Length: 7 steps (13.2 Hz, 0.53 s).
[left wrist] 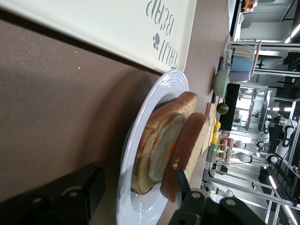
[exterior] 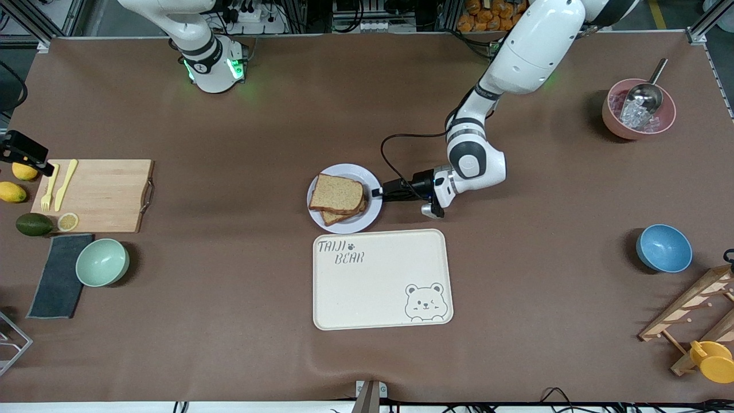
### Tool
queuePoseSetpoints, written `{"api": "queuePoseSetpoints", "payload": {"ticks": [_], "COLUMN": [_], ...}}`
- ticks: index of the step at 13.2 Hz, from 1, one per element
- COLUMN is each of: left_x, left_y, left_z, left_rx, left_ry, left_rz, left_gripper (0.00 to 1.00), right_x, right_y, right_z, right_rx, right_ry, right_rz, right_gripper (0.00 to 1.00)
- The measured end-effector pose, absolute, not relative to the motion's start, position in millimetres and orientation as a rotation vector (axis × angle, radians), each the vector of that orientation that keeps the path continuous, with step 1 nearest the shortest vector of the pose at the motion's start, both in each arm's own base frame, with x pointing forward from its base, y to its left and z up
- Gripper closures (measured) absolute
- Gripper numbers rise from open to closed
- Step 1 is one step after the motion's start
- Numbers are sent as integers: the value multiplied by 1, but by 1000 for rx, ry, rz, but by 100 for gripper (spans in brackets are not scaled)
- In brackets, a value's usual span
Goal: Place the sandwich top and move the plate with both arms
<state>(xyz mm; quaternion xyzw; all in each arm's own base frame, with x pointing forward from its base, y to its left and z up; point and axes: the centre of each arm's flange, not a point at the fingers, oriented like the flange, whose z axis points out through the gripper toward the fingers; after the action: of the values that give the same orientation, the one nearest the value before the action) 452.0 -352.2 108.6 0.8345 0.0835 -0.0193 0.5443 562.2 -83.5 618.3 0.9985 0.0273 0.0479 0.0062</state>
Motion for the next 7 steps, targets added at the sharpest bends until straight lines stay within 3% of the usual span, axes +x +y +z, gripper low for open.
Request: {"api": "queuePoseSetpoints", "payload": {"ticks": [3, 6, 7], "left_x": [455, 455, 456], "left_y": [-355, -355, -355], "left_z": [104, 100, 98], "left_rx": [1979, 1983, 1984], "left_ry": [187, 168, 159], "left_rz": [-38, -26, -20], "left_gripper": [41, 75, 76], "right_x": [562, 562, 562], "right_y": [-84, -85, -85], "right_z": [617, 616, 616], "right_rx": [3125, 3125, 3125], "right_ry": [85, 83, 82], "right_rz": [146, 140, 139], "right_gripper": [0, 0, 0]}}
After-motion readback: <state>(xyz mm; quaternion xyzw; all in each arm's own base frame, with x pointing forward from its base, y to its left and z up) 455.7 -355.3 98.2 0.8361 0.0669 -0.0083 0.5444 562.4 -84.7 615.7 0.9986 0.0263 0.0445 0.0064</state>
